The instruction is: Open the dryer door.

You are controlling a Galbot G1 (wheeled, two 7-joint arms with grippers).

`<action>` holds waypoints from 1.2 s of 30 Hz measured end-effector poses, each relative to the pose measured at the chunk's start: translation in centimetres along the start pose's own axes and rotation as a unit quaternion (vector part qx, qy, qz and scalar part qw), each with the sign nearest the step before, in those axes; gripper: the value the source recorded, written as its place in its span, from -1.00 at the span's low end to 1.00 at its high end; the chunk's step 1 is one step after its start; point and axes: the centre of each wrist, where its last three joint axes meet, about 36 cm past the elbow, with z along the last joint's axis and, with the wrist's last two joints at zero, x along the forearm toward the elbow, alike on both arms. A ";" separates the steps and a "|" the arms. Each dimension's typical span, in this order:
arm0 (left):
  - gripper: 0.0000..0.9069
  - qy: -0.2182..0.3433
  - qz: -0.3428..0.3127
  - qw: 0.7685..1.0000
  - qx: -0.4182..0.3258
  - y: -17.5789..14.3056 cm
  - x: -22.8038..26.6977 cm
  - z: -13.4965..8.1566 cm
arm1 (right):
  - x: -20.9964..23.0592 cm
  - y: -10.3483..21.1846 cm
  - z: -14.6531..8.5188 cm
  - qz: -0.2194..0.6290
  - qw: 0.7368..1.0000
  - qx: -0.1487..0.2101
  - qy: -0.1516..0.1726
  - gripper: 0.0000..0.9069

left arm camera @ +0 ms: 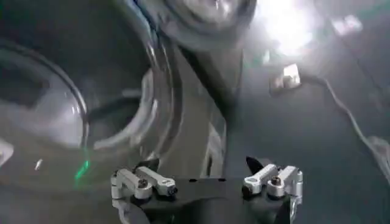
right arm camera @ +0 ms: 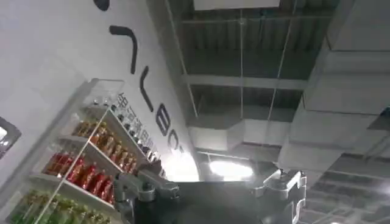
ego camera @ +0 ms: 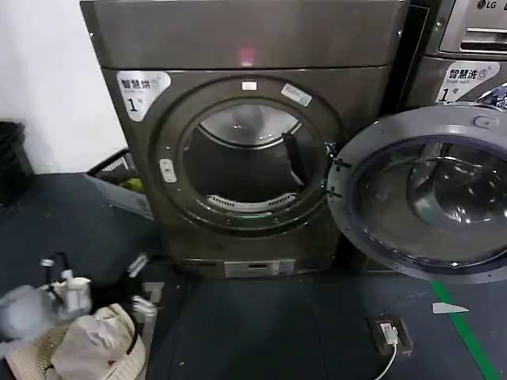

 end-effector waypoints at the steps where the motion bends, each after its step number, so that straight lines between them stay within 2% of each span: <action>1: 1.00 0.016 0.010 1.000 -0.009 0.1 0.8 0.2 | -0.2 -0.1 0.0 0.001 1.000 0.000 0.000 1.00; 10: 1.00 0.149 0.106 0.980 -0.077 1.6 8.5 1.6 | -1.0 0.3 0.4 -0.009 1.000 -0.006 0.002 1.00; 25: 1.00 0.295 0.173 0.933 -0.114 2.3 16.1 5.1 | -0.6 1.3 1.0 -0.013 1.000 0.005 0.010 1.00; 29: 1.00 0.322 0.179 0.921 -0.123 3.0 17.2 5.5 | -0.6 1.4 1.0 -0.014 1.000 0.005 0.010 1.00; 36: 1.00 0.326 0.172 0.923 -0.112 3.0 17.4 5.6 | -0.6 1.2 0.8 -0.015 1.000 0.007 0.008 1.00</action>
